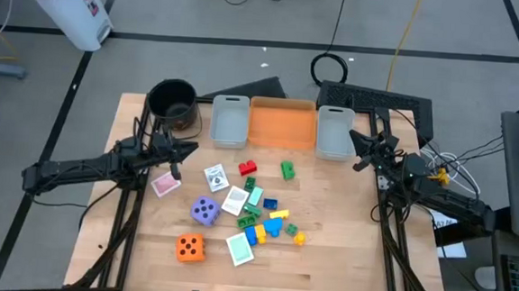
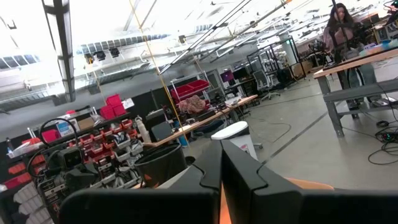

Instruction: Pick & Place Toys

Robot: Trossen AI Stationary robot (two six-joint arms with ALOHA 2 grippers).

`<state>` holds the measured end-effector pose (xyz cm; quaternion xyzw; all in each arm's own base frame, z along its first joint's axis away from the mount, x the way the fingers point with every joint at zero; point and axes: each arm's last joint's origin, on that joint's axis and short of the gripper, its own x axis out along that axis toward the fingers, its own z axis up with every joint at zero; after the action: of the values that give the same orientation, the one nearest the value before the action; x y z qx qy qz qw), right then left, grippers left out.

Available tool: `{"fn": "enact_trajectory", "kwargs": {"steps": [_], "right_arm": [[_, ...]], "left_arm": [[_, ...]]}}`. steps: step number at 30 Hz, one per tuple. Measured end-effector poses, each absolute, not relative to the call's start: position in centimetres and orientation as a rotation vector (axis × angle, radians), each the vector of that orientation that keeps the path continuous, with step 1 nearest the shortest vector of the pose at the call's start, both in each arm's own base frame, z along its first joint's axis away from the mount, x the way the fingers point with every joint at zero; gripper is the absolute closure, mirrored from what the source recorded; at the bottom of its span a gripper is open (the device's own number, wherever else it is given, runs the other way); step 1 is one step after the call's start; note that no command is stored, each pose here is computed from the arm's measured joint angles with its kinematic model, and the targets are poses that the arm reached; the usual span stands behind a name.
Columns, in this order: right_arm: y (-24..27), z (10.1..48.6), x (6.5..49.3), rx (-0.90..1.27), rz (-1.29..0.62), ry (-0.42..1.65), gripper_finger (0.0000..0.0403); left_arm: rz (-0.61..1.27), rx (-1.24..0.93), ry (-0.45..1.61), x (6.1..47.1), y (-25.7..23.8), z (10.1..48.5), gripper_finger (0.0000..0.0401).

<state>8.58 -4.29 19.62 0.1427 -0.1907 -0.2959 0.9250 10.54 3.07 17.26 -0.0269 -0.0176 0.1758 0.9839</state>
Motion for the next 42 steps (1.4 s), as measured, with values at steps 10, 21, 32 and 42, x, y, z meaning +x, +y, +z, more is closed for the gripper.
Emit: {"fn": "enact_trajectory", "kwargs": {"steps": [10,21,32,42], "right_arm": [[-4.3,19.6,8.6,0.359,-0.587,-0.411,0.0403],[-4.1,19.5,9.5,0.400,-0.420,-0.338,0.0403],[-5.1,24.0,12.4,0.260,-0.401,-0.230,0.0403],[-7.4,29.0,18.1,0.200,-0.418,-0.143,0.0403]], "left_arm": [[0.354,-0.054,-0.035,10.5,3.1,17.3,0.0354],[0.353,-0.054,-0.036,10.5,3.1,17.3,0.0354],[0.354,-0.054,-0.037,10.5,3.1,17.3,0.0354],[0.355,-0.115,-0.099,10.5,3.1,17.8,0.0354]]}}
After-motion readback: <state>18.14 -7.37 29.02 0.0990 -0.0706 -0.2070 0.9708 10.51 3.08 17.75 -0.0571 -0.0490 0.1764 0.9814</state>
